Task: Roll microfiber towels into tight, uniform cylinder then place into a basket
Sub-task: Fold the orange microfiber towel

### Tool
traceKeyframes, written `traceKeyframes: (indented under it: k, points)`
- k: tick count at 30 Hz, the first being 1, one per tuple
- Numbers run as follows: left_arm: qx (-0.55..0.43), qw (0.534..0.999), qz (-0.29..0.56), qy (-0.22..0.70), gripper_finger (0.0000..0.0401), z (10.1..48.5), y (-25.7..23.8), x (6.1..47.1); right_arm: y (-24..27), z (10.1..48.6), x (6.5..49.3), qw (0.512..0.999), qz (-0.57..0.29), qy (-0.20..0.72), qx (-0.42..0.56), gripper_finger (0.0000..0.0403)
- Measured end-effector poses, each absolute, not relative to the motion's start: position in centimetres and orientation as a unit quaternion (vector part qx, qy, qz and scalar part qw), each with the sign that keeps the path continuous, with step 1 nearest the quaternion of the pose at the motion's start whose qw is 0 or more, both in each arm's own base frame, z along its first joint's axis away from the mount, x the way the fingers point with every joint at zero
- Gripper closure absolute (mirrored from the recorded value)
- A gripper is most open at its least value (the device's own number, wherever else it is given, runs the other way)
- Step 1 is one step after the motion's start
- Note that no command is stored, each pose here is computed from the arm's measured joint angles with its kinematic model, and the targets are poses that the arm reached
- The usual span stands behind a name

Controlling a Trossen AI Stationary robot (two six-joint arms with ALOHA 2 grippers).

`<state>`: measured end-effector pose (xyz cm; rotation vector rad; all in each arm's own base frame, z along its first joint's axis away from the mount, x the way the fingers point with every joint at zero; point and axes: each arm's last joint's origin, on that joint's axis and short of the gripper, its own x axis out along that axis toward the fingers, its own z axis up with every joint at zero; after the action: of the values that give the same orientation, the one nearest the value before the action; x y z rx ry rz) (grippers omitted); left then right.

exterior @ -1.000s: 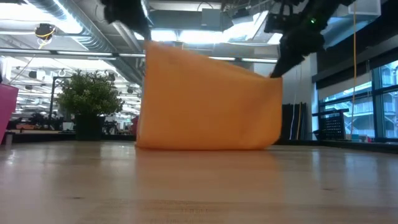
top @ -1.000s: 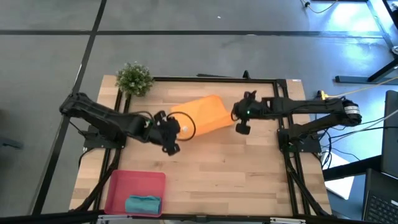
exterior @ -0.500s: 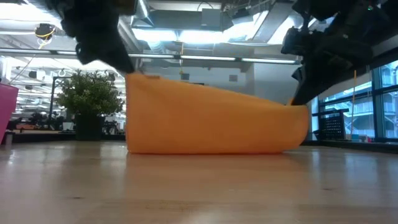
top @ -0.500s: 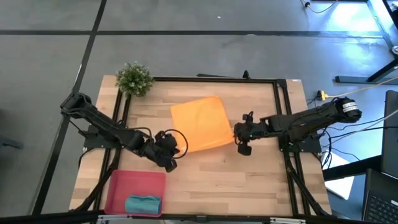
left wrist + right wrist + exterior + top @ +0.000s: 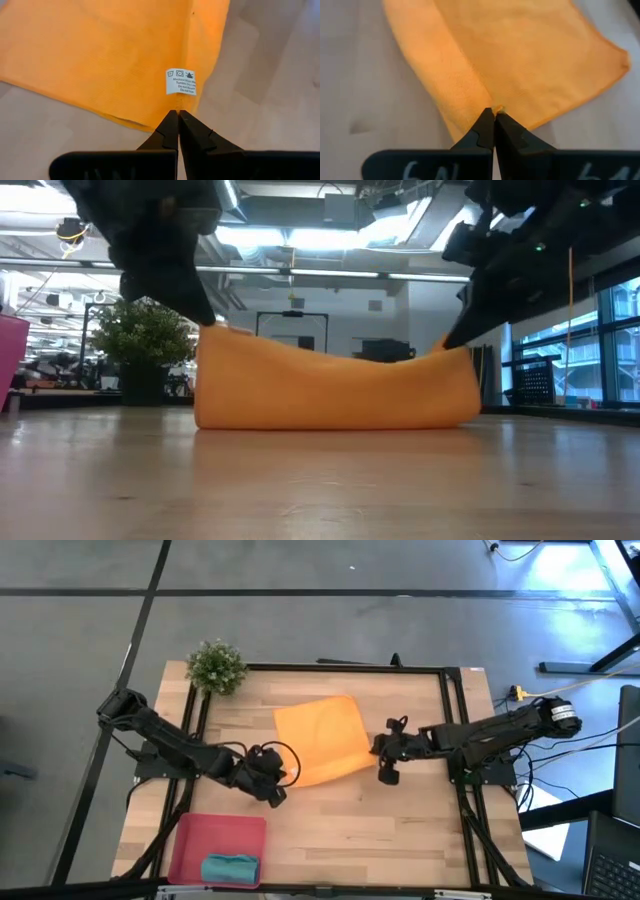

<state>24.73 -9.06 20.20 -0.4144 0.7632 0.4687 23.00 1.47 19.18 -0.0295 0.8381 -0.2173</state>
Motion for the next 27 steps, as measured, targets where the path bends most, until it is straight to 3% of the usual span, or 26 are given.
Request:
traceKeyframes:
  k: [14, 27]
  points:
    - [-0.191, 0.864, 0.298, 0.358, 0.0401, 20.0, -6.2, 25.1, -2.0, 19.6, 23.8, 0.914, -0.150, 0.375, -0.035, 0.0399]
    - [-0.187, 0.832, 0.362, 0.375, 0.0401, 18.2, -3.2, 26.3, -5.3, 17.2, 25.9, 0.906, -0.178, 0.376, -0.083, 0.0399]
